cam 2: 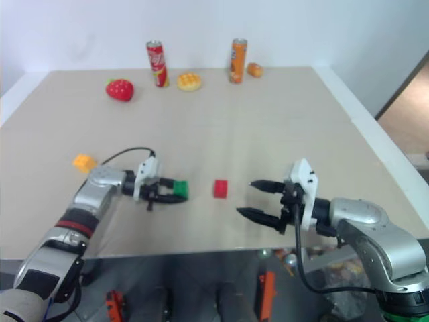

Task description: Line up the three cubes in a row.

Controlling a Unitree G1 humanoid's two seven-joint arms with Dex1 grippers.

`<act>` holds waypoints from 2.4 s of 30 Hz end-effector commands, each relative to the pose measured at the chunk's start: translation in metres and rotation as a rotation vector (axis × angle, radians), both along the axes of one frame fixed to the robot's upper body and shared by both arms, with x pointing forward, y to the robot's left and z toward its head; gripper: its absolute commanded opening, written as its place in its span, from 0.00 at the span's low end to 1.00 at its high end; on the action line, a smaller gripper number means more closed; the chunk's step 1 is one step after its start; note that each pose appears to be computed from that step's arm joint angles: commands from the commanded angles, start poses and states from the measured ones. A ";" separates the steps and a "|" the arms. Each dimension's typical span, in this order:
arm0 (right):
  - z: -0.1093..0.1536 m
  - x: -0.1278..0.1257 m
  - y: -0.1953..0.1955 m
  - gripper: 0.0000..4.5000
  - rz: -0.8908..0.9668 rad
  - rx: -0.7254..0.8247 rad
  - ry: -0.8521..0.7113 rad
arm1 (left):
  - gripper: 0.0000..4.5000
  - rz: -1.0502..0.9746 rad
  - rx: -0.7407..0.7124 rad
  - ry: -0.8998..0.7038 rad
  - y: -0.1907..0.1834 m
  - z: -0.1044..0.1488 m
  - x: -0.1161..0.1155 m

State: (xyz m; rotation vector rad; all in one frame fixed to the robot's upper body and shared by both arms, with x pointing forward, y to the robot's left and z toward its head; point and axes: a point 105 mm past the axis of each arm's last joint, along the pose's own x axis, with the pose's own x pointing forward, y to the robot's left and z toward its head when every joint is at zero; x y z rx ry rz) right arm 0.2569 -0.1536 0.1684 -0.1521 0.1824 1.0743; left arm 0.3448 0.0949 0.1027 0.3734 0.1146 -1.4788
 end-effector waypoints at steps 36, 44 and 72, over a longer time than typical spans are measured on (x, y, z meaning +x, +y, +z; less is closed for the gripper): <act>0.032 0.015 0.022 0.92 0.103 0.068 -0.082 | 0.99 0.592 -0.467 0.091 0.113 0.116 -0.008; 0.035 0.018 0.038 0.92 0.160 0.082 -0.098 | 0.99 1.216 -0.535 -0.009 0.197 0.085 -0.007; 0.038 0.003 0.066 0.92 0.270 0.076 -0.115 | 0.99 1.363 -0.323 0.018 0.207 0.024 0.010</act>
